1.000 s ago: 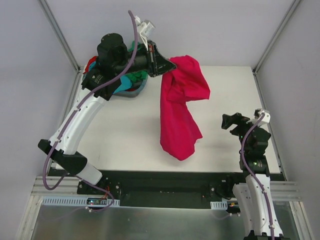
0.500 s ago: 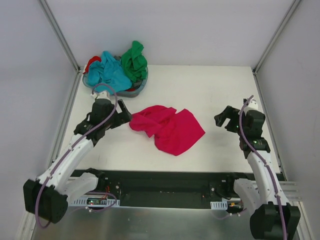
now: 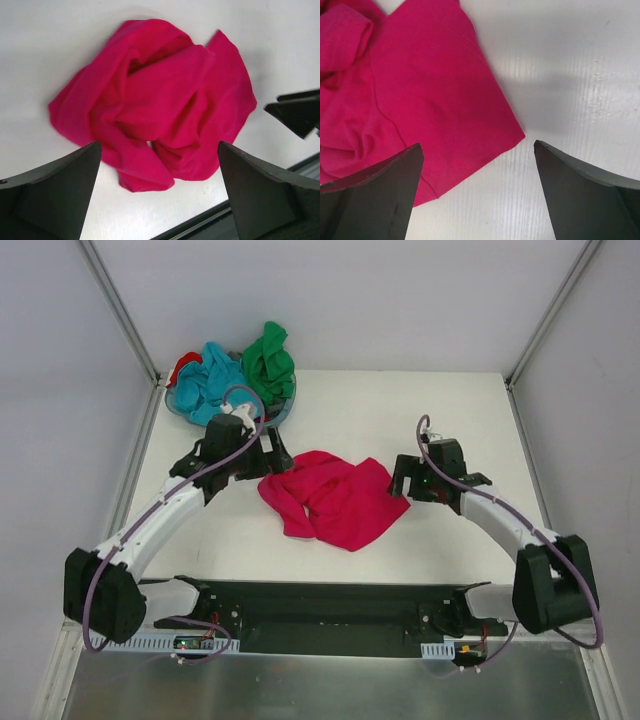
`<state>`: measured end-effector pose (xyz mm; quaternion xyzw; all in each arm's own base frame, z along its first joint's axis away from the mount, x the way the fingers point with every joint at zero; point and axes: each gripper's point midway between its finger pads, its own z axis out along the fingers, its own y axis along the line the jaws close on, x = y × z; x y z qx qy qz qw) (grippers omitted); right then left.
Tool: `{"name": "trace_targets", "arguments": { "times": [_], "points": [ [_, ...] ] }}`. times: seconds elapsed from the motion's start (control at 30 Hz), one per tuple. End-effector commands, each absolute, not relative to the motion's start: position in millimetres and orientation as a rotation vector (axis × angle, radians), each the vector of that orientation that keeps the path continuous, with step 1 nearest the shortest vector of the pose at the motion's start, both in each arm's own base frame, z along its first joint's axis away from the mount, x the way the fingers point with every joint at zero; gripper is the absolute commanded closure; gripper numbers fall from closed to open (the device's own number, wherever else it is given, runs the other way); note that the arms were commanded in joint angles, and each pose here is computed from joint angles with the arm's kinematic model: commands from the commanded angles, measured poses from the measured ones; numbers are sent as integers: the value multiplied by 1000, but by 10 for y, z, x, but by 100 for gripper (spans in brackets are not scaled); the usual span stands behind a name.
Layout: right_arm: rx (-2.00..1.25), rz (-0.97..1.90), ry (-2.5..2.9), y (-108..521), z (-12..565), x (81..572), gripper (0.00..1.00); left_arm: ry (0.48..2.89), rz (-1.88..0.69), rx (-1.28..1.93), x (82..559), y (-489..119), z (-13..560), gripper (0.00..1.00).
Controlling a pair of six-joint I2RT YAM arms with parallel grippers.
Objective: Fold and stack the t-shirts
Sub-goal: Flatten out the tshirt
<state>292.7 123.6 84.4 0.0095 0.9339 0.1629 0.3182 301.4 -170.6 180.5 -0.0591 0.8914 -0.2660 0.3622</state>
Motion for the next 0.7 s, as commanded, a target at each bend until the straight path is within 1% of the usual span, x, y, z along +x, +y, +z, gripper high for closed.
{"name": "trace_targets", "arguments": {
  "times": [0.0, 0.07, 0.13, 0.2, 0.3, 0.5, 0.6, 0.67],
  "points": [
    [88, 365, 2530, 1276, 752, 3112, 8, 2186, -841, 117, 3151, -2303, 2280, 1],
    [109, 333, 2565, 1292, 650, 3161, 12, 2190, -830, 195, 3226, -2513, 2275, 1],
    [118, 288, 2594, 1285, 546, 3193, 14, 2206, -827, 269, 3312, -2713, 2212, 1],
    [109, 281, 2619, 1316, 467, 3203, 18, 2253, -810, 319, 3436, -2884, 2034, 1],
    [100, 276, 2654, 1359, 358, 3177, 19, 2314, -771, 373, 3611, -3055, 1807, 1],
    [66, 313, 2695, 1491, 225, 3119, 28, 2373, -741, 497, 3797, -3342, 1578, 1],
    [55, 314, 2722, 1540, 147, 3070, 37, 2400, -635, 512, 3876, -3348, 1416, 1],
    [55, 293, 2725, 1540, 118, 3051, 51, 2441, -570, 519, 3901, -3328, 1284, 1]
  ]
}}
